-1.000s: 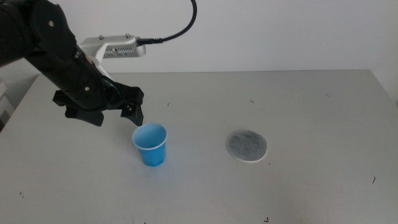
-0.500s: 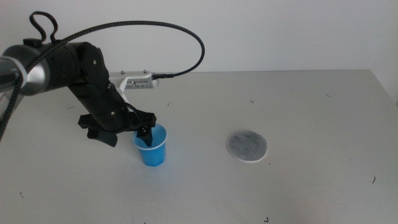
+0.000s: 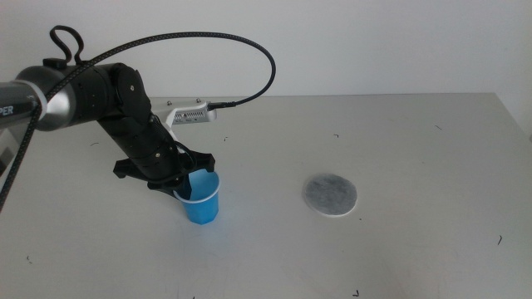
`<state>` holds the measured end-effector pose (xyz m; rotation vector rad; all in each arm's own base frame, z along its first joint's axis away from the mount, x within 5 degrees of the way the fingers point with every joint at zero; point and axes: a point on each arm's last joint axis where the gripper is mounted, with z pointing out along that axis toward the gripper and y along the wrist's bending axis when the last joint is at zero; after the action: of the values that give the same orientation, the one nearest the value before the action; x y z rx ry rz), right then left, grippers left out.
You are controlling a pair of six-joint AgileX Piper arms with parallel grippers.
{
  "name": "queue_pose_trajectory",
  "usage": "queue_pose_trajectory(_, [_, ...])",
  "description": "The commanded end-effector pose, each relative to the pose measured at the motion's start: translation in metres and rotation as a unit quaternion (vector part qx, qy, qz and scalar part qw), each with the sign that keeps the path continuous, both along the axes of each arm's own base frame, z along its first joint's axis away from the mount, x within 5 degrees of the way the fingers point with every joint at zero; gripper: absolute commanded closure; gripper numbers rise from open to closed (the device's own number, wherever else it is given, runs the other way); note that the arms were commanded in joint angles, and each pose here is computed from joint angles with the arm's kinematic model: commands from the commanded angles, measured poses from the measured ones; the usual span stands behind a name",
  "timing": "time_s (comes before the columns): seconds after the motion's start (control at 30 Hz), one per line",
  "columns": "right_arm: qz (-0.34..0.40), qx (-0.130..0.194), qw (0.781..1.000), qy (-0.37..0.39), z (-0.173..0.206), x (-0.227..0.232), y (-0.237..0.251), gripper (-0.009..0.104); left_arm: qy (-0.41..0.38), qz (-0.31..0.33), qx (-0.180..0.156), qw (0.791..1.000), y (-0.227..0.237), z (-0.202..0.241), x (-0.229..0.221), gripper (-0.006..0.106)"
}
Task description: Place an empty cup on a cup mat.
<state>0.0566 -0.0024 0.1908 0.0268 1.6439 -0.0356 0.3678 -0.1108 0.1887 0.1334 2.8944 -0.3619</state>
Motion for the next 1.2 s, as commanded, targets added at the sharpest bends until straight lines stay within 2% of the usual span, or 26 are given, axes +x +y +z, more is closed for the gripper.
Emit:
queue_pose_trajectory(0.0, [0.001, -0.011, 0.998, -0.054, 0.011, -0.002, 0.000, 0.001, -0.045, 0.006, -0.024, 0.999, -0.004, 0.030, 0.001, 0.101])
queue_pose_trajectory(0.27, [0.001, -0.011, 0.998, -0.054, 0.011, -0.002, 0.000, 0.001, -0.083, 0.000, -0.049, 0.995, -0.018, 0.076, -0.005, 0.101])
queue_pose_trajectory(0.5, [0.001, -0.011, 0.998, -0.054, 0.011, -0.002, 0.000, 0.001, -0.131, -0.014, -0.051, 0.990, -0.067, 0.114, 0.002, 0.101])
queue_pose_trajectory(0.93, [0.001, -0.011, 0.998, -0.054, 0.011, -0.002, 0.000, 0.001, -0.132, -0.094, -0.074, 0.984, -0.180, 0.102, 0.016, 0.101])
queue_pose_trajectory(1.17, [0.001, -0.011, 0.998, -0.054, 0.011, -0.002, 0.000, 0.001, -0.110, -0.104, -0.069, 0.986, -0.204, 0.080, 0.015, 0.101])
